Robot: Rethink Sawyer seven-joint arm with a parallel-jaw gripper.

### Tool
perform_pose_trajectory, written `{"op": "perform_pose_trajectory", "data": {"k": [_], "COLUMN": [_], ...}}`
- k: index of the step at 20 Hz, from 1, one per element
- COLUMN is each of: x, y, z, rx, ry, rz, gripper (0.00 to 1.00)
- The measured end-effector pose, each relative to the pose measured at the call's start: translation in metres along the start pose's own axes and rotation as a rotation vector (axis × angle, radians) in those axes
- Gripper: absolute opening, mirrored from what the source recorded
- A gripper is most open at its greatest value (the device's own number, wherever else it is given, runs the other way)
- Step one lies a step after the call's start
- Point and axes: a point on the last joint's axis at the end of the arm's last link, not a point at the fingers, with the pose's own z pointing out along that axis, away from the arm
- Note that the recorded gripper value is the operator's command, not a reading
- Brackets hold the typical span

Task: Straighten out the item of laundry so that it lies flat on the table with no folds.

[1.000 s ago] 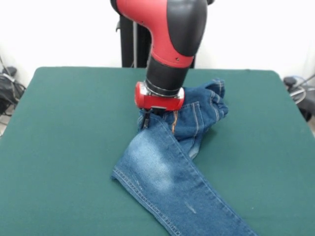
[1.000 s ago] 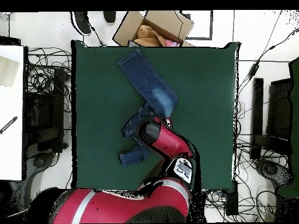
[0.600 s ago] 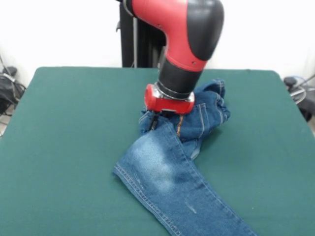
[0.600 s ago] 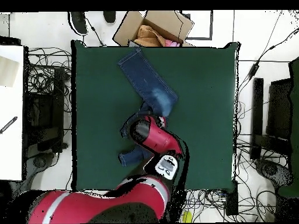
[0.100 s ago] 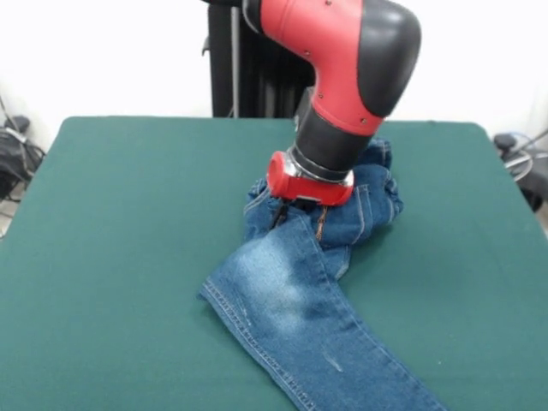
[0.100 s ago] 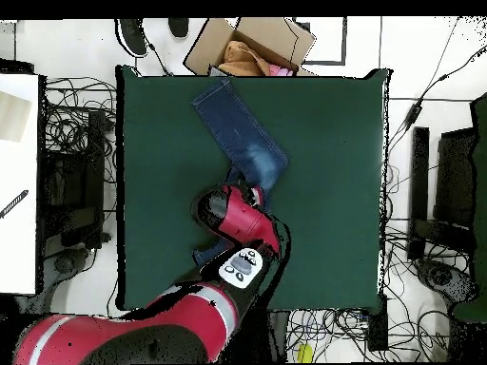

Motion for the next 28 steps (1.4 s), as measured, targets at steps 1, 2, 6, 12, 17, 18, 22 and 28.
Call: {"op": "perform_pose_trajectory", "data": {"k": [1, 2, 6, 12, 17, 18, 22, 28], "x": [0.0, -0.001, -0.002, -0.007, -0.012, -0.013, -0.018, -0.023], "y": [0.0, 0.0, 0.0, 0.005, 0.009, 0.011, 0.016, 0.021], "z": [0.001, 0.001, 0.001, -0.004, -0.009, -0.01, -0.013, -0.013], "rx": [0.003, 0.005, 0.012, 0.035, 0.057, 0.065, 0.093, 0.12], "ry": [0.003, 0.007, 0.022, 0.057, 0.088, 0.096, 0.115, 0.125], "rz": [0.013, 0.026, 0.055, 0.084, 0.107, 0.115, 0.148, 0.196], "gripper": [0.0, 0.0, 0.0, 0.0, 0.0, 0.0, 0.0, 0.0]}}
